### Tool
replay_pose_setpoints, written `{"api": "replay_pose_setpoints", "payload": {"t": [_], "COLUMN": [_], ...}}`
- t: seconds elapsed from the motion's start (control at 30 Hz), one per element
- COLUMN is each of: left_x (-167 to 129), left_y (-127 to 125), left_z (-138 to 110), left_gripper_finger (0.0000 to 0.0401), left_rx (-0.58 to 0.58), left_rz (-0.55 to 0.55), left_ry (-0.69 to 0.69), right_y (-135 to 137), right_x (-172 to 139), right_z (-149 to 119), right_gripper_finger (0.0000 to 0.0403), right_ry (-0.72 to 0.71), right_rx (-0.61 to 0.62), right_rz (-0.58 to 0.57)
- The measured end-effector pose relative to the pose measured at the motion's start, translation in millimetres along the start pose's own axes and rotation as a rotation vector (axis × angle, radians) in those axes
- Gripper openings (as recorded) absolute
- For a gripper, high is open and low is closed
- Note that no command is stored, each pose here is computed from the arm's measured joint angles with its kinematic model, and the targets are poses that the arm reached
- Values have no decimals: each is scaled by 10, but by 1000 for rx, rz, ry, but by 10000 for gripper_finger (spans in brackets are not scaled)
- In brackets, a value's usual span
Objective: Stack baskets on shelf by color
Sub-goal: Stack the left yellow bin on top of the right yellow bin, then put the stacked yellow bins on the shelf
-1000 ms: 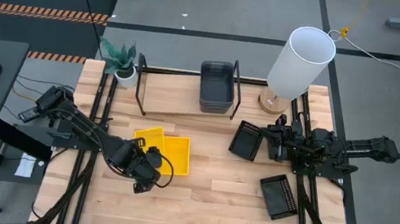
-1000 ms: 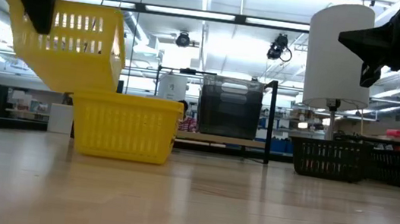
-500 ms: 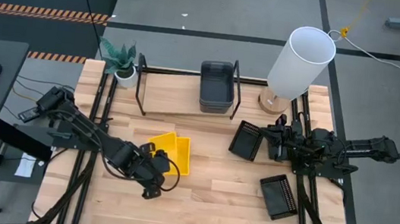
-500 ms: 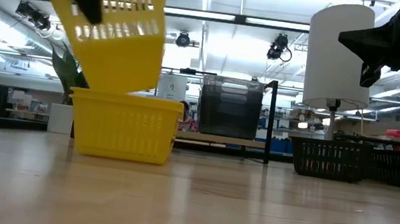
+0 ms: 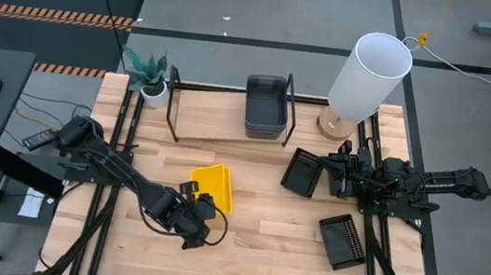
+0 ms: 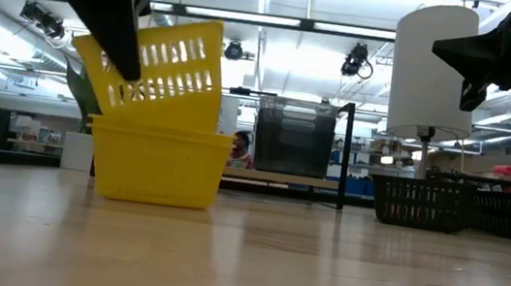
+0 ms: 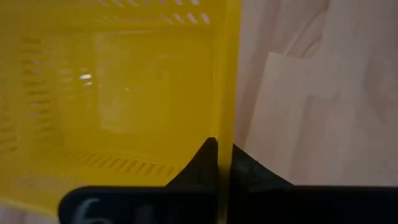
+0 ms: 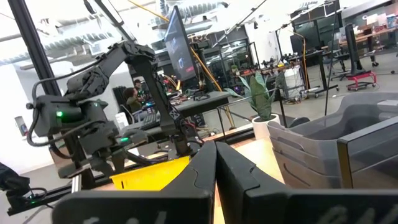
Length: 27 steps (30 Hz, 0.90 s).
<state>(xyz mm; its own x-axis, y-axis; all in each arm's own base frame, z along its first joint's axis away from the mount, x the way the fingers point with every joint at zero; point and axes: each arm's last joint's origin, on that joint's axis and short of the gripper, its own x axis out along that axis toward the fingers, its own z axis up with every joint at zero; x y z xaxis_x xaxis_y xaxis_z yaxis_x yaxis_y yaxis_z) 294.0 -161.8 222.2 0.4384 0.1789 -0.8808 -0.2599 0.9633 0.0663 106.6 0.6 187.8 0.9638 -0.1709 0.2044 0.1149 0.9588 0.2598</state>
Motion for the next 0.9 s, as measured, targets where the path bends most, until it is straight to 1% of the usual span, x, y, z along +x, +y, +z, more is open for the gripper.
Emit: {"api": "replay_pose_setpoints", "payload": {"t": [0.13,0.3,0.4,0.47,0.53,0.6,0.77,0.9], "left_x": [56,92,107,109,108,108,107,109], "left_y": [-8,-16,-14,-14,-17,-21,-28,-35], "left_z": [-20,-29,-29,-29,-31,-33,-35,-8], "left_gripper_finger": [5,7,8,14,31,57,136,193], "left_rx": [13,21,1,-35,-62,-75,-77,-72], "left_rz": [29,37,16,6,1,-9,-23,-11], "left_ry": [10,20,47,56,62,70,78,33], "right_y": [0,0,0,0,0,0,0,0], "right_x": [0,0,0,0,0,0,0,0], "right_z": [0,0,0,0,1,1,2,2], "right_gripper_finger": [16,16,16,16,16,16,16,16], "right_ry": [0,1,0,0,-1,-1,-1,-1], "right_rx": [0,0,0,0,0,0,0,0], "right_rz": [0,0,0,0,0,0,0,0]}}
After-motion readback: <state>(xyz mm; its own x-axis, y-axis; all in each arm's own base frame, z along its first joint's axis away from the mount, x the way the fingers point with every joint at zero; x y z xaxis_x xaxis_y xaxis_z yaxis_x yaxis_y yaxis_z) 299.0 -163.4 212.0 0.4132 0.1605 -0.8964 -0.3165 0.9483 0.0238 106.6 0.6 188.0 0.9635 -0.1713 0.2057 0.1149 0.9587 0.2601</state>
